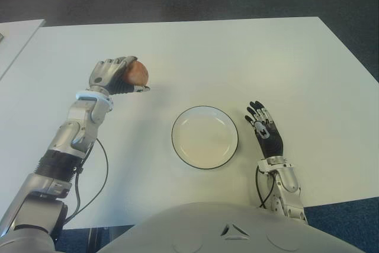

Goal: Put the apples into the plate.

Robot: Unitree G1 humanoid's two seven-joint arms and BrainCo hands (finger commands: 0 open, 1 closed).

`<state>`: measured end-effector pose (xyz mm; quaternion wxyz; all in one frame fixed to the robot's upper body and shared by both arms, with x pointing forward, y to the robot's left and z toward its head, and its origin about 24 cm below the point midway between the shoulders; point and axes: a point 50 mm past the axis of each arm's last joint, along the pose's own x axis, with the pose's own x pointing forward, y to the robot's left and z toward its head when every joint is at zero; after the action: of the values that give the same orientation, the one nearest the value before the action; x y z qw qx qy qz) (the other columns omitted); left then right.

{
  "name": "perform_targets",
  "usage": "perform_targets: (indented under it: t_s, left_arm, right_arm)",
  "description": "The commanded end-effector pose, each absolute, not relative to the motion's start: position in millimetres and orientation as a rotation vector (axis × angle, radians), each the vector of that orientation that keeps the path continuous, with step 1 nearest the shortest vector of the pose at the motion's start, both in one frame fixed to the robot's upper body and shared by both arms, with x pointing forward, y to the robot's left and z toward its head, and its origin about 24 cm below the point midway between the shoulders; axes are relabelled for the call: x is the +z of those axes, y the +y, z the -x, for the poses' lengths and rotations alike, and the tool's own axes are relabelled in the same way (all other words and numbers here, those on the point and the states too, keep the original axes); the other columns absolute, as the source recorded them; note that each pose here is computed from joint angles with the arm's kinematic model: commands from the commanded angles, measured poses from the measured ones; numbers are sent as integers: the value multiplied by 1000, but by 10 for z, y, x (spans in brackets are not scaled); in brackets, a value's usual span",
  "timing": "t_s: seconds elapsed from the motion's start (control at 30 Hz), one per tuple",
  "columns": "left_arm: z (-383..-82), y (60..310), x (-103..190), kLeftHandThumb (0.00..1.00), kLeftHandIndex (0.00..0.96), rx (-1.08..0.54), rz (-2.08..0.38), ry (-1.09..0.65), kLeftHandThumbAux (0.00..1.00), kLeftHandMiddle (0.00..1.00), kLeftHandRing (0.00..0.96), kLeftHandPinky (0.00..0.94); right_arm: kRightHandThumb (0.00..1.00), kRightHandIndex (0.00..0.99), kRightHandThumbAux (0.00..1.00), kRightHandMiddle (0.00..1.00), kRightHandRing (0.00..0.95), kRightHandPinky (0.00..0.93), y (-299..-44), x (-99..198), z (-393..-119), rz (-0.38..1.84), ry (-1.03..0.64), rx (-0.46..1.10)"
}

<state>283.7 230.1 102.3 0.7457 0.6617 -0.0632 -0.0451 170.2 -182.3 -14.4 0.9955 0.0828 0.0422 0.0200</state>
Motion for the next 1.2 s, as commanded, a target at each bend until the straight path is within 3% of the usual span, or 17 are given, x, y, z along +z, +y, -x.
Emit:
perform_targets:
  t_s: [0.03,0.5,0.77,1.0,1.2]
  left_arm:
    - [-2812,2176,1107,747,443,-135,-1443,-192,697,810,815,795]
    - [-2562,1408,1180,748,444,-316,-1425,-339,695,828,823,783]
    - [-2424,1127,1208,748,443,-395,-1405,-425,695,836,828,741]
    - [-2253,861,1179,752,444,-450,-1417,-488,693,853,845,814]
    - [-2129,665,1173,752,444,-571,-1404,-463,693,856,839,809]
  right_arm:
    - [145,0,506,0,0,0,-1822,-303,-1613,-184,185,31]
    - [150,0,517,0,0,0,-1802,-305,-1599,-176,190,34]
    - [152,0,519,0,0,0,-1791,-301,-1589,-153,185,32]
    - [148,0,516,0,0,0,-1775,-291,-1582,-142,182,33]
    - [146,0,516,0,0,0,-1758,-281,-1582,-156,178,33]
